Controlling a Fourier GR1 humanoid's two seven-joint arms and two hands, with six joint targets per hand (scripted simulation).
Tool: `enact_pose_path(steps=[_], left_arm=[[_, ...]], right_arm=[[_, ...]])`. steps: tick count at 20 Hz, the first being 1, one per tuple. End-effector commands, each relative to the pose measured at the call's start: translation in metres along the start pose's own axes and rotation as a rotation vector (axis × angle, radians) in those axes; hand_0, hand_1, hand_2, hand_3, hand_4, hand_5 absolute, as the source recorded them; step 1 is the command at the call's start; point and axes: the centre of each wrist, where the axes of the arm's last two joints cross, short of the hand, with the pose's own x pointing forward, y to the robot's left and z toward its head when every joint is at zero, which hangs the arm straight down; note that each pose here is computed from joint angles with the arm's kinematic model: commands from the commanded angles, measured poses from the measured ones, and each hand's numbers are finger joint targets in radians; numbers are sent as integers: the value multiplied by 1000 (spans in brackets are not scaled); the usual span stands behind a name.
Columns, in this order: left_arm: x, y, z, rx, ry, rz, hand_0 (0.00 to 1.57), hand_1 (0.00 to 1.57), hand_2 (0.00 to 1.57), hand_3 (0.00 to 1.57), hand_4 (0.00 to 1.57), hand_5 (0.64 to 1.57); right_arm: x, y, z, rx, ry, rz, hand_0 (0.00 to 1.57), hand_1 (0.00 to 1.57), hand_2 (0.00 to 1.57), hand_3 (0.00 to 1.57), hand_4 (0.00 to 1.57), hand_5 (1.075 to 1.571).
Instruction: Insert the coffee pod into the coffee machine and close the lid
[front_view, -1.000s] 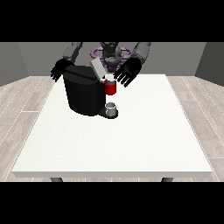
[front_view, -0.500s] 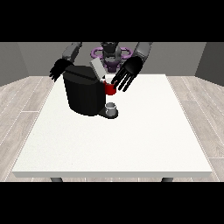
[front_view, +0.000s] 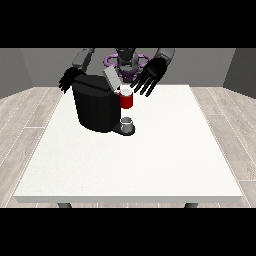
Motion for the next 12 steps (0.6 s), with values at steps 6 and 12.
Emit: enact_pose_path(steps=[6,12], left_arm=[[-3,-53,4,-63,14,173,0,0,0,0,0,1571],[-36,-117,27,31,38,722,0,0,0,0,261,1571]], right_arm=[[-28,-16,23,-54,101,-32,0,0,0,0,387,1571],[-40,-40,40,-125,164,-18,0,0,0,0,370,1571]])
